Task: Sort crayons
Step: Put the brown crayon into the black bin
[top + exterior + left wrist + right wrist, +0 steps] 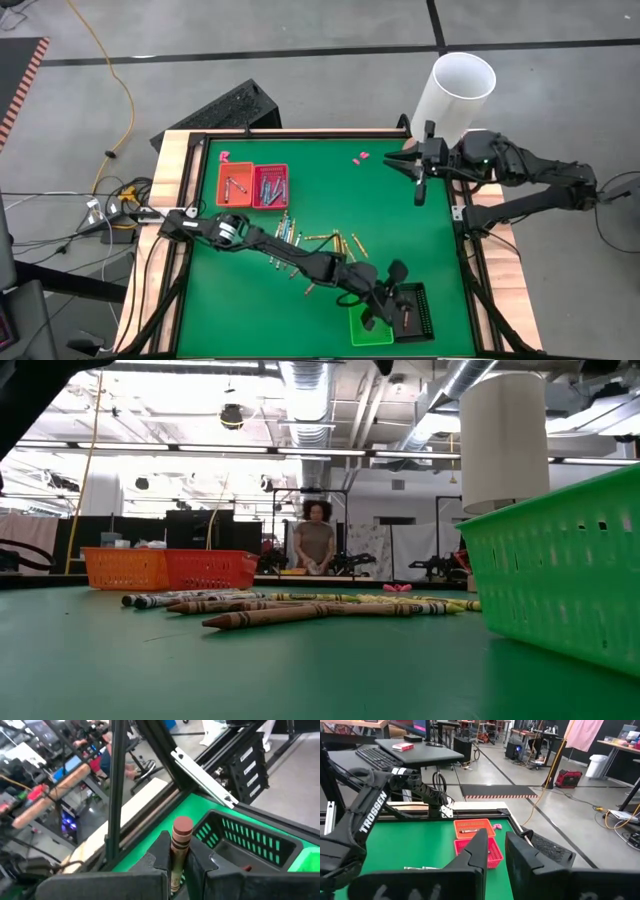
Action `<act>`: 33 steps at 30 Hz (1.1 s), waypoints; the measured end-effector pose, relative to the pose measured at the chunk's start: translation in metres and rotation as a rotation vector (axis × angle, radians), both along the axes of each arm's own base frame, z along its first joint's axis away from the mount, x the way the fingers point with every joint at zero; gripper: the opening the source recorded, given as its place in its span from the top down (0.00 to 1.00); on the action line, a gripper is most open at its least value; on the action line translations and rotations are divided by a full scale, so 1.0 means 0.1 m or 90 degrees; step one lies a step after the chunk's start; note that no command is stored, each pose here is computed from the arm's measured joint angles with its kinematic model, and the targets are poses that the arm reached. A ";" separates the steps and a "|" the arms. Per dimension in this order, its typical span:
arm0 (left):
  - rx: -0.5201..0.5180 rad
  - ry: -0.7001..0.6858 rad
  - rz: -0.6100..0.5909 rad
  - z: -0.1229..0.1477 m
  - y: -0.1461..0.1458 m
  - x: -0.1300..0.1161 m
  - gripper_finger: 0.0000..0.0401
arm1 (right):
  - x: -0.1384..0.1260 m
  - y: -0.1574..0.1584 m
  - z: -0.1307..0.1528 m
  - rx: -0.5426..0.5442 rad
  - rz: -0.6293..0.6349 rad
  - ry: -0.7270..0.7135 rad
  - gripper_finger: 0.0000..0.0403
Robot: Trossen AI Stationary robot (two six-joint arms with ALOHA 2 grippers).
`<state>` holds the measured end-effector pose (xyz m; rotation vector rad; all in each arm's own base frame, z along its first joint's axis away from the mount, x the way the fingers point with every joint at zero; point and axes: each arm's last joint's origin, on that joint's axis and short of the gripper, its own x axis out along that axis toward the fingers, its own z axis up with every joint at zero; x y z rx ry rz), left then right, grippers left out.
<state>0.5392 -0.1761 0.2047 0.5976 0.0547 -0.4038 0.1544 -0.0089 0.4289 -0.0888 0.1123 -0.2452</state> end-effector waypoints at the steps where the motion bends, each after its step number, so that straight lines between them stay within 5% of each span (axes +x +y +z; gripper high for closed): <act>1: 0.006 -0.007 0.001 0.01 -0.01 0.00 0.98 | 0.02 0.00 -0.01 0.000 0.000 0.003 0.83; 21: 0.074 0.010 0.036 0.10 -0.09 0.18 0.98 | 0.05 0.00 0.00 -0.004 -0.001 -0.005 0.83; 33: 0.134 0.080 0.023 -0.27 -0.19 0.22 0.98 | 0.05 0.00 0.00 -0.005 -0.001 0.000 0.83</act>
